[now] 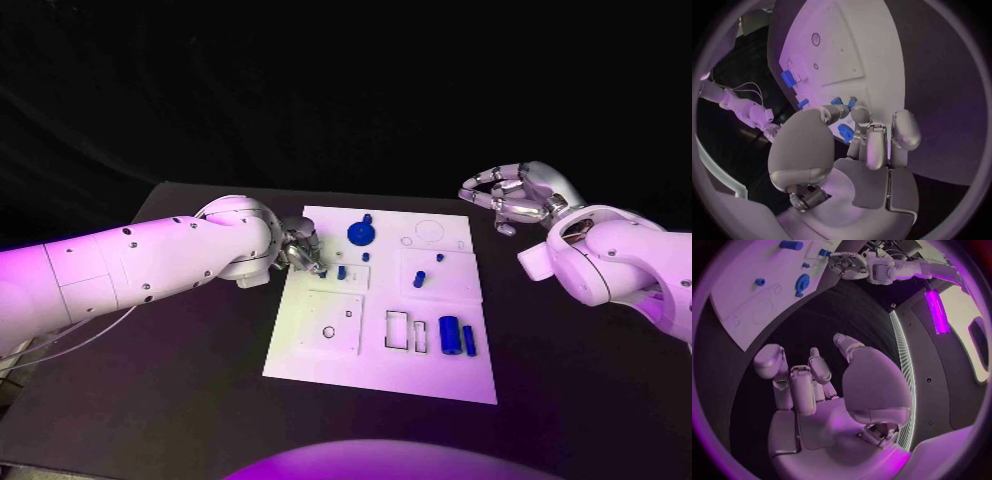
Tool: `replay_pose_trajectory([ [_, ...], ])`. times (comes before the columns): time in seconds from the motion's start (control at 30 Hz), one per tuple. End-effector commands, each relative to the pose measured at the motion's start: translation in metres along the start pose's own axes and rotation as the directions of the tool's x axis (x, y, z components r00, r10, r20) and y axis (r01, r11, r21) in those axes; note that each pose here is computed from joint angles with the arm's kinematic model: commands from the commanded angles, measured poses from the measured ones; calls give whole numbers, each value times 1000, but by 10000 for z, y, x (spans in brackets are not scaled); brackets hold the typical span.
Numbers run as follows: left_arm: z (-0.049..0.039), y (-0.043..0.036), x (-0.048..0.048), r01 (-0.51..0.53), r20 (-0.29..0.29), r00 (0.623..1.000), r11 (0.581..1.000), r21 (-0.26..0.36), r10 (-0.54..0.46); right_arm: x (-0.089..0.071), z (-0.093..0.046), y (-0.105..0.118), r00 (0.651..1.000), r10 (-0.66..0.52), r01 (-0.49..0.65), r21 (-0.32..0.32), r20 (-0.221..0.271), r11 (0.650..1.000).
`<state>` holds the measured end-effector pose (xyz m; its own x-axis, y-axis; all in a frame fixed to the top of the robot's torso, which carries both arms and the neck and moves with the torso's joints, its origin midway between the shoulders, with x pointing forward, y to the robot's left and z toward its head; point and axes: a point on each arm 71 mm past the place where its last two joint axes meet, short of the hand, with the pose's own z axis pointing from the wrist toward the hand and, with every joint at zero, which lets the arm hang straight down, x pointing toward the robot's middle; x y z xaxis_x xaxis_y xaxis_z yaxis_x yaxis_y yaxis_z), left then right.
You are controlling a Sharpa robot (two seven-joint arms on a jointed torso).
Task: Assemble the parts on the task board
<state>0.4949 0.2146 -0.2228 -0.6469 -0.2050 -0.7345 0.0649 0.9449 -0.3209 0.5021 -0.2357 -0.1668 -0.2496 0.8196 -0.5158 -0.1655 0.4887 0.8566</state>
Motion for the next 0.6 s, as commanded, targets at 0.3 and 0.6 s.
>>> replay_pose_trajectory([
  [0.3, 0, -38, 73, -22, -41, 999, 1000, 20, 22, 15, -2, -2, 1000, 1, -1, -5, -16, 1000],
  [0.6, -1, -41, 60, -15, -29, 999, 999, 29, 16, 15, -5, -8, 1000, 1, -1, -4, -15, 1000],
])
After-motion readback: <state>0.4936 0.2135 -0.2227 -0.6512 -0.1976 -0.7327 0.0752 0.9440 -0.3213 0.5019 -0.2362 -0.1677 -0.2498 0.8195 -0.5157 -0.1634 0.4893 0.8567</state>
